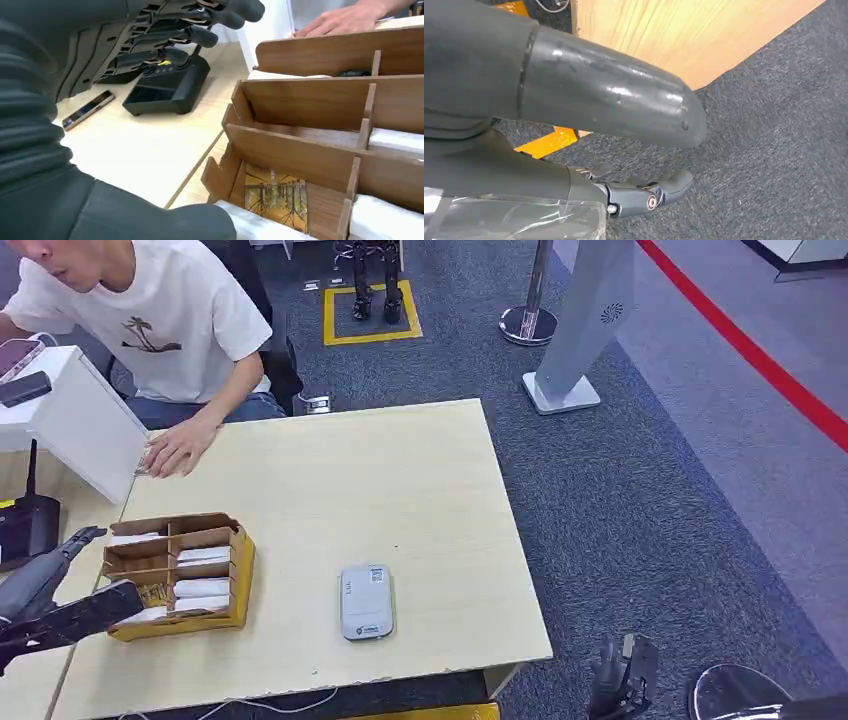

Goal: Pass the card to the sensor for recognition and then transmit it.

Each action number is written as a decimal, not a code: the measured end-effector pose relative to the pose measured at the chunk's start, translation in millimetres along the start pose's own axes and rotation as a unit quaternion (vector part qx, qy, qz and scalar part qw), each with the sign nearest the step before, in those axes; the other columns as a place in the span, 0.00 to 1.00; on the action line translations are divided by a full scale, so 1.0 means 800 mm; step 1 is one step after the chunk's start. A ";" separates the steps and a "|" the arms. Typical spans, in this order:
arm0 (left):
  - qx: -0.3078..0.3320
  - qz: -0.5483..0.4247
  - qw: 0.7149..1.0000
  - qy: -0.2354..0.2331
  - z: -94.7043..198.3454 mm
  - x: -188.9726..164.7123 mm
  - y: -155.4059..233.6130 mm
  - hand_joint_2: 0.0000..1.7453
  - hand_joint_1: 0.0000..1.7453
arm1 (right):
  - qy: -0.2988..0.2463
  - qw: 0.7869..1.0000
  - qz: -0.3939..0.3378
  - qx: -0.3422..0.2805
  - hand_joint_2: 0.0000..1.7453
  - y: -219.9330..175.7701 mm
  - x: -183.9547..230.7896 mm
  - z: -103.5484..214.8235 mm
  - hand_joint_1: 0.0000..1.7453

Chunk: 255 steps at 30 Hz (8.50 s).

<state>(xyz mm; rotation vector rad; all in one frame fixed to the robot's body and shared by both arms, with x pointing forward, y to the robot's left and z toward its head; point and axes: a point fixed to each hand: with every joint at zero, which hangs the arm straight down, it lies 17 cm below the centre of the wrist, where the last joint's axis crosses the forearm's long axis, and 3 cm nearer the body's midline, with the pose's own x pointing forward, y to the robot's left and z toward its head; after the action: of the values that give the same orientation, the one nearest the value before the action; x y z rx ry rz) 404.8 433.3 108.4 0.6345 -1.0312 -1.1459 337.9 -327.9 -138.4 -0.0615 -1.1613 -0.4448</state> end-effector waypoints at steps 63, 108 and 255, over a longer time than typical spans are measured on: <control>0.032 0.044 0.998 -0.008 0.051 0.031 -0.076 1.00 0.00 | 0.006 1.000 -0.012 -0.011 0.00 -0.006 -0.008 0.005 0.00; 0.020 -0.062 0.998 0.018 0.012 -0.003 0.001 1.00 0.00 | 0.014 1.000 -0.006 0.013 0.00 0.012 -0.012 0.006 0.00; -0.081 -0.028 0.996 0.025 0.066 -0.019 -0.081 1.00 0.00 | 0.026 0.999 -0.018 0.021 0.00 0.027 -0.018 0.007 0.00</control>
<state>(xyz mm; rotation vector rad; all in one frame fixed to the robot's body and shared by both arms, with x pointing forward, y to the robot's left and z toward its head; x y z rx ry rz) 328.8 431.4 71.0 0.5636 -0.8734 -1.2435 336.1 -302.5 -145.1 0.0074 -1.1224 -0.4519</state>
